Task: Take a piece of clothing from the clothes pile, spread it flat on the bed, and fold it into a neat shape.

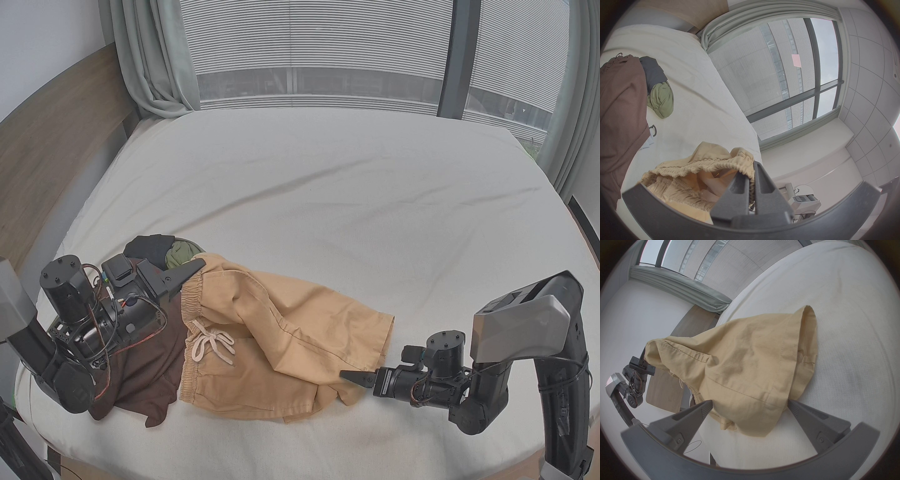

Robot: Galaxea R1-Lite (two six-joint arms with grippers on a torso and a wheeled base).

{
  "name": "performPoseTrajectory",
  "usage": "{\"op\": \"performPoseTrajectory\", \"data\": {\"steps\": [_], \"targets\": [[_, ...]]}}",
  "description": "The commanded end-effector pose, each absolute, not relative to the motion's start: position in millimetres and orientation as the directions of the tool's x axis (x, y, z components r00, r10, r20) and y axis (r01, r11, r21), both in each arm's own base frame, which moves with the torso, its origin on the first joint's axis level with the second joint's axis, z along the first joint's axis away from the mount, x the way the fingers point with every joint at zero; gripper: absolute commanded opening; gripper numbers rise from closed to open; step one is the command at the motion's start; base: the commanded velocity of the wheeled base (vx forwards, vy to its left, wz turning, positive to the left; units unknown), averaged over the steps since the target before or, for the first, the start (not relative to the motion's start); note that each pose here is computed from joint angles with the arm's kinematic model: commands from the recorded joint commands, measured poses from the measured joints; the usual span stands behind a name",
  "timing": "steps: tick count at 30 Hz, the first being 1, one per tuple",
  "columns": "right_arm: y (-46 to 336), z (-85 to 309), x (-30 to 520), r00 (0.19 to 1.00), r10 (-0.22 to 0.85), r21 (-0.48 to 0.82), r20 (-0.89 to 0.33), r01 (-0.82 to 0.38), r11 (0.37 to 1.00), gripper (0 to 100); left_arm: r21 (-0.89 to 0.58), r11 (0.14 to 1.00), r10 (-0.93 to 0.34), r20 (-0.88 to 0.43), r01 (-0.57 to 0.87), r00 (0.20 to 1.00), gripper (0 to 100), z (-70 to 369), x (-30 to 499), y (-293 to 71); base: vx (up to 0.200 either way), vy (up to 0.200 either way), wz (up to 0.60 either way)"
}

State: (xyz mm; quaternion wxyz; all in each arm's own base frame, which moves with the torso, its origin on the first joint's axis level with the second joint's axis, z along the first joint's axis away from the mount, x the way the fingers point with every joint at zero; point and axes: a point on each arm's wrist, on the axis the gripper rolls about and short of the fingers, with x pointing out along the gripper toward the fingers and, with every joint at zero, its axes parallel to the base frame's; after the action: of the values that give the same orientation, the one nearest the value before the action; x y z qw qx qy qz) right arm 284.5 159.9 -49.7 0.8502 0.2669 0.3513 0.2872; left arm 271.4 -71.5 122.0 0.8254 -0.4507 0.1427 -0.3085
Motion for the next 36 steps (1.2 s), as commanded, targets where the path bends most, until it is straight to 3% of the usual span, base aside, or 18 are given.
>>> {"op": "performPoseTrajectory", "data": {"steps": [1,7,12,20,29,30,36], "targets": [[164.3,-56.5,292.1,0.589,0.677,0.656,-0.442,-0.303,0.691,100,-0.832,0.403,-0.638,0.044,0.381,0.769,0,122.4,271.3,-71.4,0.000,0.000,0.00],[173.0,-51.8,294.0,0.589,0.698,0.670,-0.406,-0.327,0.666,100,-0.831,0.403,-0.636,0.046,0.383,0.770,0,122.7,272.7,-71.3,0.000,0.000,0.00],[178.8,-30.7,291.3,0.606,0.728,0.734,-0.320,-0.327,0.595,100,-0.831,0.406,-0.625,0.052,0.381,0.779,0,122.8,277.7,-67.9,0.000,0.000,0.00],[173.5,-7.4,282.8,0.609,0.738,0.745,-0.289,-0.341,0.573,100,-0.831,0.405,-0.622,0.055,0.381,0.781,0,122.7,280.5,-68.0,0.000,0.000,0.00],[173.3,-19.1,286.7,0.609,0.730,0.753,-0.310,-0.312,0.580,100,-0.831,0.404,-0.622,0.056,0.382,0.781,0,122.9,280.7,-68.0,0.000,0.000,0.00],[173.8,-19.1,286.5,0.608,0.731,0.753,-0.310,-0.313,0.579,0,-0.831,0.404,-0.622,0.056,0.382,0.781,0,122.9,280.7,-68.0,0.000,0.000,0.00],[171.6,-22.0,286.8,0.608,0.727,0.753,-0.319,-0.303,0.584,0,-0.831,0.404,-0.622,0.056,0.382,0.781,0,122.9,280.7,-68.0,0.000,0.000,0.00]]}}
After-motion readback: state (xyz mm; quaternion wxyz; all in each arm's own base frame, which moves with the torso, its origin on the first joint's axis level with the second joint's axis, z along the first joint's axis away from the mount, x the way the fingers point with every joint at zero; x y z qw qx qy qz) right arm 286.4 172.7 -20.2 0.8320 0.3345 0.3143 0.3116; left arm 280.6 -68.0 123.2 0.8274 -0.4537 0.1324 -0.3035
